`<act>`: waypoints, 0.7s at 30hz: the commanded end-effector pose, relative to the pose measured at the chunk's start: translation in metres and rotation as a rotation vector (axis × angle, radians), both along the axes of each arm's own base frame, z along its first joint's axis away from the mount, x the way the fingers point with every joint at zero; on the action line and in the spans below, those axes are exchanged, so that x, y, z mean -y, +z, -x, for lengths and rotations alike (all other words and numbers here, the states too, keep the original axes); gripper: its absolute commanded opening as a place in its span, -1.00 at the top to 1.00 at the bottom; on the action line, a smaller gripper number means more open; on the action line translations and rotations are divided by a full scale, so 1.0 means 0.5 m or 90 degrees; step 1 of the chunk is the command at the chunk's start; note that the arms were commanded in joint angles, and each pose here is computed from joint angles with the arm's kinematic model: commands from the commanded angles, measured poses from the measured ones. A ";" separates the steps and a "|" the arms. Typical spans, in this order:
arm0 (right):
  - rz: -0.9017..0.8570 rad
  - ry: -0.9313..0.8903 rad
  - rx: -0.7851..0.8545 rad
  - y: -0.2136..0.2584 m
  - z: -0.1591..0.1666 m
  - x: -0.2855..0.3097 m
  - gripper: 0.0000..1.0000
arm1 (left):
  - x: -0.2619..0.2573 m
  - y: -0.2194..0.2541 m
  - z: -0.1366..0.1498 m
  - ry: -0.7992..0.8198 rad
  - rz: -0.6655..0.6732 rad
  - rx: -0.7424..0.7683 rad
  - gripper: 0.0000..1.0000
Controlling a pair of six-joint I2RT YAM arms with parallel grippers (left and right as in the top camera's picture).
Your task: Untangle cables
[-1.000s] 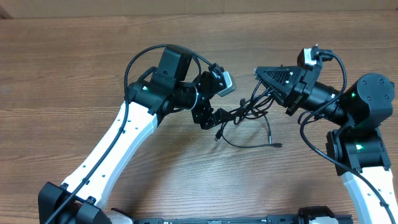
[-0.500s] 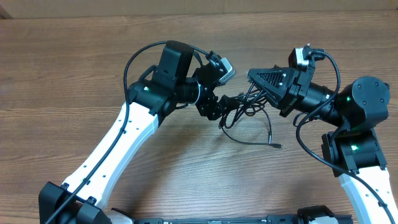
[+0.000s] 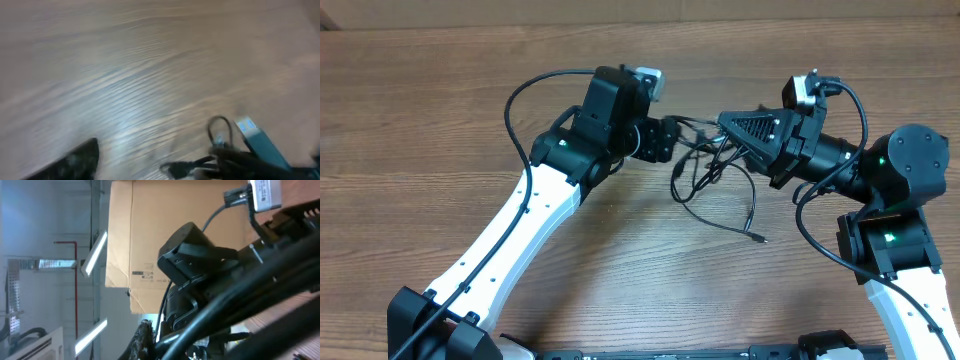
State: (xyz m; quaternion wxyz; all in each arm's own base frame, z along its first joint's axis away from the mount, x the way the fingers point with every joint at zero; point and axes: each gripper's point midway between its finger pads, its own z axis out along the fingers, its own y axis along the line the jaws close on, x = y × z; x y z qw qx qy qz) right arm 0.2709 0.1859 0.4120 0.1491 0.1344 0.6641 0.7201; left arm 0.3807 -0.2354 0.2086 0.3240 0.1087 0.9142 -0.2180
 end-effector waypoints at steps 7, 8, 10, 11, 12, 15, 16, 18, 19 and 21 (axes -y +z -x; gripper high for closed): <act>-0.010 0.020 0.050 0.047 0.024 -0.004 0.92 | -0.195 -0.041 -0.061 0.301 0.038 -0.106 -0.02; -0.010 0.020 0.050 0.047 0.024 -0.004 0.93 | -0.211 -0.043 -0.062 0.318 0.045 -0.117 -0.01; -0.010 0.020 0.050 0.047 0.024 -0.004 0.92 | -0.250 -0.052 -0.062 0.360 0.059 -0.145 -0.08; -0.010 0.019 0.050 0.048 0.023 -0.004 0.92 | -0.275 -0.059 -0.058 0.387 0.060 -0.161 -0.16; -0.011 0.017 0.050 0.048 0.023 -0.004 0.93 | -0.286 -0.063 -0.055 0.396 0.058 -0.169 -0.19; -0.012 0.013 0.050 0.048 0.020 -0.003 0.92 | -0.316 -0.075 -0.043 0.416 0.054 -0.197 -0.46; -0.012 0.011 0.050 0.049 0.020 -0.002 0.92 | -0.327 -0.078 -0.039 0.424 0.051 -0.206 -0.50; -0.012 0.011 0.050 0.049 0.020 -0.002 0.92 | -0.341 -0.082 -0.036 0.435 0.050 -0.214 -0.51; -0.012 0.011 0.050 0.049 0.020 -0.002 0.92 | -0.341 -0.082 -0.035 0.435 0.052 -0.216 -0.51; -0.012 0.011 0.050 0.049 0.020 -0.002 0.93 | -0.341 -0.083 -0.033 0.433 0.052 -0.219 -0.54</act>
